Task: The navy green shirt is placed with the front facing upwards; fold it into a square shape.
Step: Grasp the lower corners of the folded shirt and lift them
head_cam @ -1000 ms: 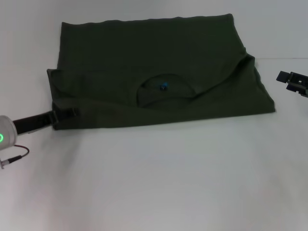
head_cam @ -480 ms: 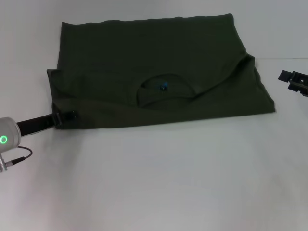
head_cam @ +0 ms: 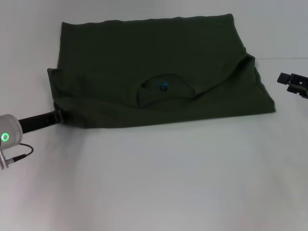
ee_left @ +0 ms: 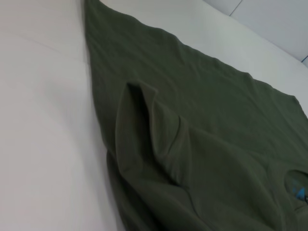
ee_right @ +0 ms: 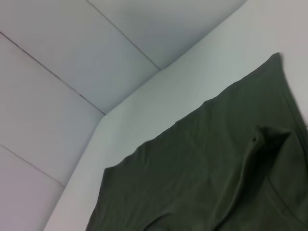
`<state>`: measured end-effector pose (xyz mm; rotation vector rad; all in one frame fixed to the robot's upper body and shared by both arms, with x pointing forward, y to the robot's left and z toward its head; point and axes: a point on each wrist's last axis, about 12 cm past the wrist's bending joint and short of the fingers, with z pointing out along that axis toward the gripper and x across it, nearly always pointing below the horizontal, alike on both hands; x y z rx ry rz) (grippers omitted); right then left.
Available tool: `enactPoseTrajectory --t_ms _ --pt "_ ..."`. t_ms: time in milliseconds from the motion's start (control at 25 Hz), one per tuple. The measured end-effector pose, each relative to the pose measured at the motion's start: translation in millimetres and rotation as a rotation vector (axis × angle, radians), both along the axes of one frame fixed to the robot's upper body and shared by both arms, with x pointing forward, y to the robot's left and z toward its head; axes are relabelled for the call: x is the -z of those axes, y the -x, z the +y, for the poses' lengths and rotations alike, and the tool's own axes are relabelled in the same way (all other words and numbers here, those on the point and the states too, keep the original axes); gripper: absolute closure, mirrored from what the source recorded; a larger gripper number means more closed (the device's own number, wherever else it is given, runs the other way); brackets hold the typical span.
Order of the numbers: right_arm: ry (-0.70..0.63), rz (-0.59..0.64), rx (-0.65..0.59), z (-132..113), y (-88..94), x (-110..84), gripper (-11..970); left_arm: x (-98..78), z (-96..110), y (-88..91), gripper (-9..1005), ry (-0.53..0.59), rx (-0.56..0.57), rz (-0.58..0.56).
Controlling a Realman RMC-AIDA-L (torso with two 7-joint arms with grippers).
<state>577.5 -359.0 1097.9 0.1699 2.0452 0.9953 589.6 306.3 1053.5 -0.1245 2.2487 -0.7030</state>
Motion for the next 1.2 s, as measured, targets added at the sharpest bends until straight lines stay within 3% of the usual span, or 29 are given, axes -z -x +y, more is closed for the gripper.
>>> enactPoseTrajectory --t_ms 160,480,720,960,1200 --pt "0.042 0.035 -0.023 -2.3 -4.8 -3.3 285 -4.5 2.4 0.7 907 0.003 0.016 -0.011" --pt "0.178 0.18 -0.051 -14.3 -22.7 -18.1 285 -18.9 12.8 -1.5 948 0.015 0.042 -0.043" --pt "0.331 0.3 -0.062 1.6 -51.3 -31.4 285 -24.9 13.1 -6.0 953 0.019 0.044 -0.055" --pt "0.453 0.292 -0.053 23.3 -72.1 -34.0 285 -27.0 11.5 -8.2 953 0.02 0.047 -0.061" --pt "0.499 0.266 -0.035 39.3 -76.9 -23.0 285 -27.5 13.2 -9.0 953 0.015 0.038 -0.064"
